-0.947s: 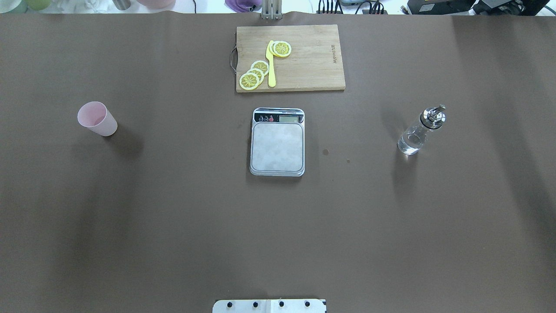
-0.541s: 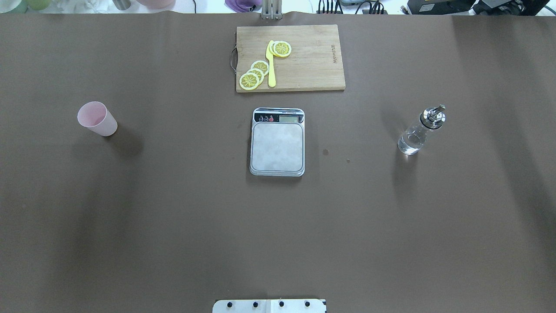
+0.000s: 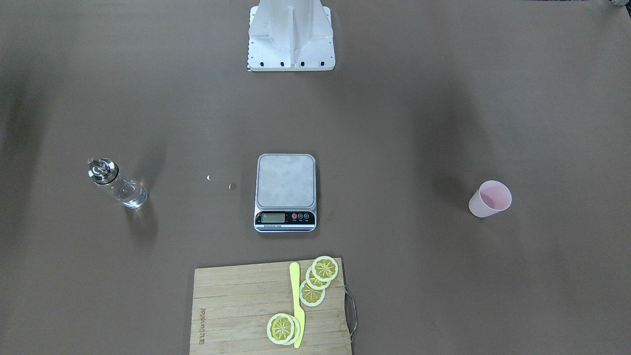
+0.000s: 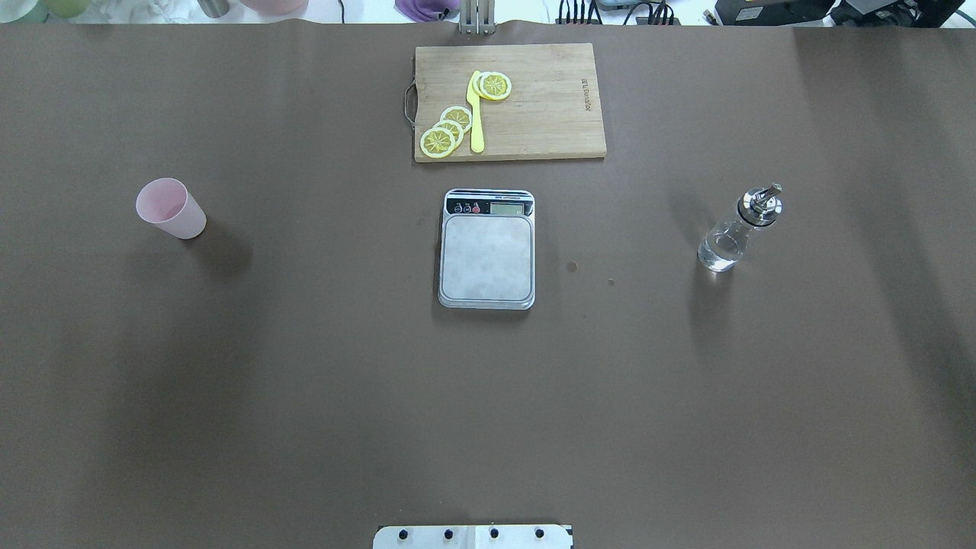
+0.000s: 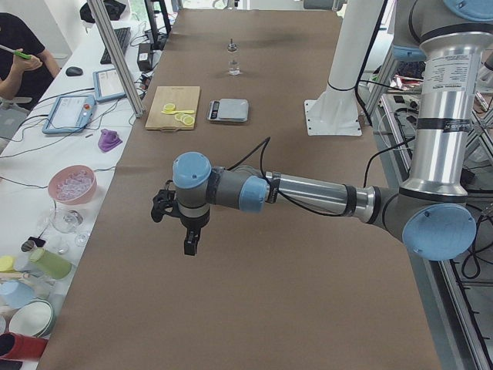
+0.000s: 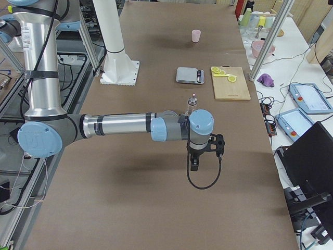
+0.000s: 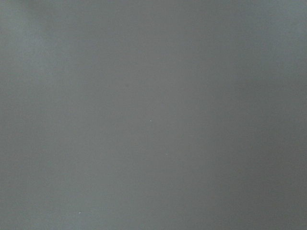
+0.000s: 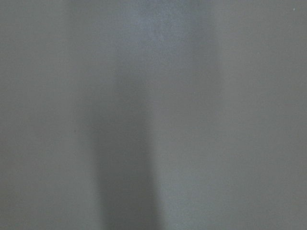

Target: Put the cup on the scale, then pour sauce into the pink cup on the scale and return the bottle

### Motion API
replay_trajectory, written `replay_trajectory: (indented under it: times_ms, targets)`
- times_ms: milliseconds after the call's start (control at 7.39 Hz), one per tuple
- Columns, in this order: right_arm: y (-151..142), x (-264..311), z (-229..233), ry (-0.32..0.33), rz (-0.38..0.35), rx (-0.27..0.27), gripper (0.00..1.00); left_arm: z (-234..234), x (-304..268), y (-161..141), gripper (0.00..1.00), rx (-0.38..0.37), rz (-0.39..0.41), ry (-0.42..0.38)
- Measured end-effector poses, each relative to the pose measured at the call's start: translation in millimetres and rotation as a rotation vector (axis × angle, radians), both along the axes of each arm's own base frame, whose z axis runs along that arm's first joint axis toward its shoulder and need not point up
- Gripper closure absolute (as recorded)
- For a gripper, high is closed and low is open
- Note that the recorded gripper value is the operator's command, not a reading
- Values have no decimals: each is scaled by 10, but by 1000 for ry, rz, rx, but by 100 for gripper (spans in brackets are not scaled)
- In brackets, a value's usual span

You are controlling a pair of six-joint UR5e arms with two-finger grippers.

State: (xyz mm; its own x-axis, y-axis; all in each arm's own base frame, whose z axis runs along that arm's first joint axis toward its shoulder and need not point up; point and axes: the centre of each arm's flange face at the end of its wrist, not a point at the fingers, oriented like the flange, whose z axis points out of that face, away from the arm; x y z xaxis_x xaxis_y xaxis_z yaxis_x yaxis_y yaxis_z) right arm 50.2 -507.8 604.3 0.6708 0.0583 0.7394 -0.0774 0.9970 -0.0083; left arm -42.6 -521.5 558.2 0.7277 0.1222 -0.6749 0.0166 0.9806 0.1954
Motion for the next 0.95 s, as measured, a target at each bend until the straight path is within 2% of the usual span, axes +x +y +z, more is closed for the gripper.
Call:
replay_trajectory:
  times_ms: [271, 406, 677, 812, 947]
  targets:
    - [-5, -6, -3, -3, -1, -5, 0, -466, 299, -33, 1, 71, 36, 11]
    - [-3, -11, -7, -9, -1, -6, 0, -653, 509, -114, 1, 62, 31, 26]
    - [-10, -16, -18, -15, -2, -4, 0, -1019, 1254, -309, 3, -87, -66, 72]
    - [-11, -16, -13, -15, -2, -4, 0, -1151, 1713, -366, 3, -147, -105, 59]
    - [-11, -16, -7, -15, -2, -4, 0, -1207, 2094, -363, 3, -170, -121, 29]
